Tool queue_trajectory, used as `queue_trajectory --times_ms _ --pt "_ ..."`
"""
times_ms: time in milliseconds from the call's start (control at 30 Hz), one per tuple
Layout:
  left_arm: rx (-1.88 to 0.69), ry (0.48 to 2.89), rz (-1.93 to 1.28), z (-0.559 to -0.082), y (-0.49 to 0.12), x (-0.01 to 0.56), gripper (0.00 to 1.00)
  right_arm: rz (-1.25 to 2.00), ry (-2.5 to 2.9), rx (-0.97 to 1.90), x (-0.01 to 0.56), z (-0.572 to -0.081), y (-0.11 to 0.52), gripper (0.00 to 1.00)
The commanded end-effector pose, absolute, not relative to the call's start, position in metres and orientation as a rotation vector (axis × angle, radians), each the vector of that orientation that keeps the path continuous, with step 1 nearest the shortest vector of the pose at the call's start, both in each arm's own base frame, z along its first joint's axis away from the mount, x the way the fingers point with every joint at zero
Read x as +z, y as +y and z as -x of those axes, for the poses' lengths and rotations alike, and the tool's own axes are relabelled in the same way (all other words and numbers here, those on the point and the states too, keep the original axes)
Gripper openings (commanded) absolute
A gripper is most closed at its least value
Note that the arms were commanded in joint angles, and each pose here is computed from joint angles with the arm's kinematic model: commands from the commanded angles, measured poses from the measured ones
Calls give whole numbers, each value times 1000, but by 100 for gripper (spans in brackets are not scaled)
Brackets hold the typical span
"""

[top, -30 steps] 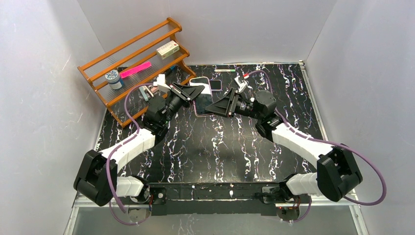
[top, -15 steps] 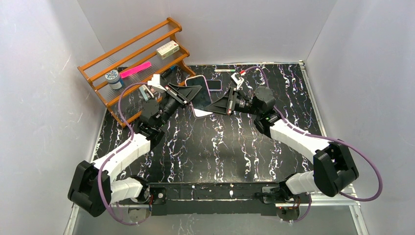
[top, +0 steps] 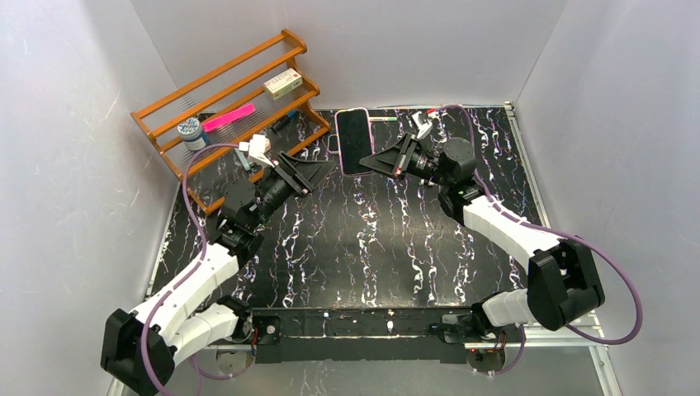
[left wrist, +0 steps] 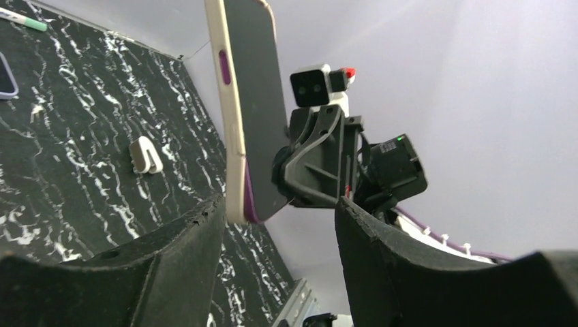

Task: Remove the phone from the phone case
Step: Remove the phone case from the phone.

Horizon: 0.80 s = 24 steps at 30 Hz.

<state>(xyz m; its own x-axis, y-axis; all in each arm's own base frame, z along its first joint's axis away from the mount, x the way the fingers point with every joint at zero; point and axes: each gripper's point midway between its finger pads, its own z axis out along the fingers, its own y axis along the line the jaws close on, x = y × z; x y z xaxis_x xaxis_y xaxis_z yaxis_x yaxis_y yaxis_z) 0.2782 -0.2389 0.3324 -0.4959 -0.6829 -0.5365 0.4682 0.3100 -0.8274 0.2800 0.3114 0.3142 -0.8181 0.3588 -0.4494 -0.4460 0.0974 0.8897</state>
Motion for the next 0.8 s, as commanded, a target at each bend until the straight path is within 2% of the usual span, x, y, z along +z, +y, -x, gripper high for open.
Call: queue_trajectory --times_ms 0,300,767 --pt "-1316 1628 148 -275 -235 305 58 175 1576 1789 377 -277 305 1" --pt "-1310 1721 132 -281 -245 277 58 182 1552 1815 386 -276 306 1" --pt "-1399 1682 83 -283 -262 290 60 181 1550 1824 386 -276 306 1"
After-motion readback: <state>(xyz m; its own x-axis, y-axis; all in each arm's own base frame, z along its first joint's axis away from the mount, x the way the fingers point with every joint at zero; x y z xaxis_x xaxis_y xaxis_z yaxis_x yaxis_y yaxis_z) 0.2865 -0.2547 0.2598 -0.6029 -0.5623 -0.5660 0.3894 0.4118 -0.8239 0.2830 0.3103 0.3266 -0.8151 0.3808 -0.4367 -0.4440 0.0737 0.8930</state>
